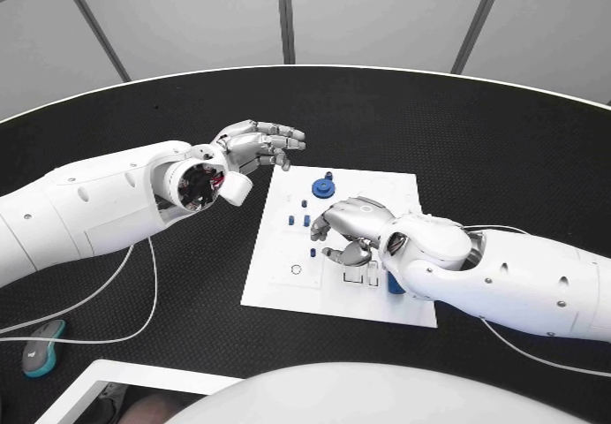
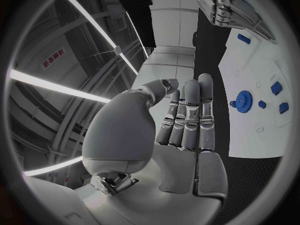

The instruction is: Assemble the parts on the task board

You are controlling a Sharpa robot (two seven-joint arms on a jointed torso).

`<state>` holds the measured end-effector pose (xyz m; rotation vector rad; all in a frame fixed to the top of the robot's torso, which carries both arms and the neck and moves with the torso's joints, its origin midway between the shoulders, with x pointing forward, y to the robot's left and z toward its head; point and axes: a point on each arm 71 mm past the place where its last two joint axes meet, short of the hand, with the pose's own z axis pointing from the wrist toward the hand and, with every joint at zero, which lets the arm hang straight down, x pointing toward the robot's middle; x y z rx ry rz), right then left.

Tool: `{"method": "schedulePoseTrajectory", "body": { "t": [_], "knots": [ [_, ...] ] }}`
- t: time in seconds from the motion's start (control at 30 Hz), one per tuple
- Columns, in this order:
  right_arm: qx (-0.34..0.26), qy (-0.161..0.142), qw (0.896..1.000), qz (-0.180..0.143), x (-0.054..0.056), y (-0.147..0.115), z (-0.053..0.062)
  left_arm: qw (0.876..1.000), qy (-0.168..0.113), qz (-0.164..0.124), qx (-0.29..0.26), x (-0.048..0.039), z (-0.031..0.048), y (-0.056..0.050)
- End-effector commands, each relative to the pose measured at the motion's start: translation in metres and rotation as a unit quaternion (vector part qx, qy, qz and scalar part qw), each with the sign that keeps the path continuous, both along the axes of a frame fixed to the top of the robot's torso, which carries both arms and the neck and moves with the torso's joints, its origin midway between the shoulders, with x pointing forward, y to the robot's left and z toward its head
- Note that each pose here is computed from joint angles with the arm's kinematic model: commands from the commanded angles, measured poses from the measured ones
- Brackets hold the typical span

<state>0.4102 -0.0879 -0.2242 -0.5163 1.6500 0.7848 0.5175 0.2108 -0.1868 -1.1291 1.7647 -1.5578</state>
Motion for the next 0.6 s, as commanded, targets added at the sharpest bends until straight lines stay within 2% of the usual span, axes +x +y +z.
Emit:
{"method": "schedulePoseTrajectory", "body": {
  "t": [0.03, 0.17, 0.27, 0.43, 0.6],
  "knots": [
    [0.010, -0.002, 1.000, -0.026, 0.002, -0.024, 0.011, 1.000, 0.000, 0.001, 0.000, 0.0005, -0.0002, 0.001],
    [0.008, -0.009, 0.998, -0.064, 0.011, -0.056, 0.026, 1.000, -0.001, 0.002, 0.000, 0.0015, -0.0007, 0.003],
    [0.000, -0.012, 0.997, -0.083, 0.017, -0.074, 0.030, 1.000, -0.001, 0.003, 0.001, 0.0018, -0.0008, 0.004],
    [-0.011, -0.014, 0.994, -0.104, 0.028, -0.092, 0.029, 1.000, -0.001, 0.003, 0.000, 0.0020, -0.0009, 0.005],
    [-0.019, -0.015, 0.994, -0.110, 0.037, -0.094, 0.026, 1.000, -0.001, 0.001, 0.000, 0.0018, -0.0008, 0.004]
  ]
}}
